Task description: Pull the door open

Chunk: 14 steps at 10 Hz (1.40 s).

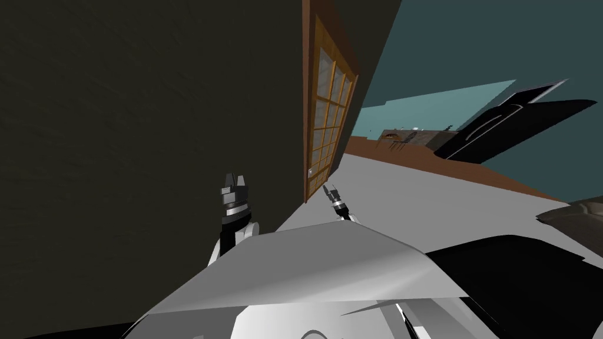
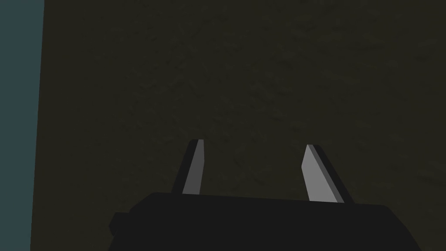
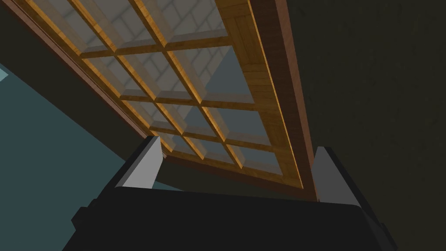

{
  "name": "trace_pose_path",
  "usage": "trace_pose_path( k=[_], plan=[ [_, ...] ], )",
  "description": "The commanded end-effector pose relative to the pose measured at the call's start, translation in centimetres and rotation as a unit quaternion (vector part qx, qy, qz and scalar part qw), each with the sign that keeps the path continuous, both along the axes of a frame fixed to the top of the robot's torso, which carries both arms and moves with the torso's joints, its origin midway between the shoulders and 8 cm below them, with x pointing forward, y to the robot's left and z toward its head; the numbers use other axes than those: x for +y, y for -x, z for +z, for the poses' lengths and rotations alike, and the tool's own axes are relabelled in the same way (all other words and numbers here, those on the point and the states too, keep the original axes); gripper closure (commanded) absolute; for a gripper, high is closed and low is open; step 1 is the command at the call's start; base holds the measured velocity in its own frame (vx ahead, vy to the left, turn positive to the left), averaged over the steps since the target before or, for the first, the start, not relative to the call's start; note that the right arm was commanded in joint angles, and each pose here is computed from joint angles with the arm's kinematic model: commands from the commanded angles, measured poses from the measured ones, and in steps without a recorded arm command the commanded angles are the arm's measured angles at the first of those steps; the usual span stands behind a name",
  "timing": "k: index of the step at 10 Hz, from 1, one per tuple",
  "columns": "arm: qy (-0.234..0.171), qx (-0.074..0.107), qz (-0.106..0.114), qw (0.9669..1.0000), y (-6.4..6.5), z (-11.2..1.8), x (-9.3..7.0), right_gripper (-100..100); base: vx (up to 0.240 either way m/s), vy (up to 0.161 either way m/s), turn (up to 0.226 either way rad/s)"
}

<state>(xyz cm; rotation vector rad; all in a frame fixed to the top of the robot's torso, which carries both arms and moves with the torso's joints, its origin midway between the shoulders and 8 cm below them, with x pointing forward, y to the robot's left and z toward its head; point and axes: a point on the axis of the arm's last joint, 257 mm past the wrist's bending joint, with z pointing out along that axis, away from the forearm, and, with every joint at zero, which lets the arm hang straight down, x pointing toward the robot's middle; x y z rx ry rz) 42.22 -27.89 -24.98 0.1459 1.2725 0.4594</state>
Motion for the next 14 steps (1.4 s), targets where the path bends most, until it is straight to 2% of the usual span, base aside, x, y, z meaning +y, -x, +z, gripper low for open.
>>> trace_pose_path(
  k=[1,4,5,6,11,12,14],
  plan=[
    [0.024,0.011,-0.001,0.9997,0.1,-1.4,0.0,-100,0.107,-0.103,0.226],
    [0.062,0.029,0.000,0.9977,0.4,-4.0,0.1,-100,0.124,-0.114,0.186],
    [0.062,0.029,0.000,0.9977,0.4,-4.0,0.1,-100,0.077,-0.073,0.075],
    [0.076,0.036,0.001,0.9964,0.5,-5.0,0.1,-100,0.083,-0.069,0.146],
    [0.109,0.052,0.005,0.9927,0.9,-7.3,0.3,-100,0.068,-0.077,0.117],
    [0.122,0.058,0.007,0.9909,1.1,-8.2,0.4,-100,0.083,-0.098,0.178],
    [0.133,0.063,0.009,0.9891,1.3,-9.0,0.5,-100,0.085,-0.092,0.107]
  ],
)
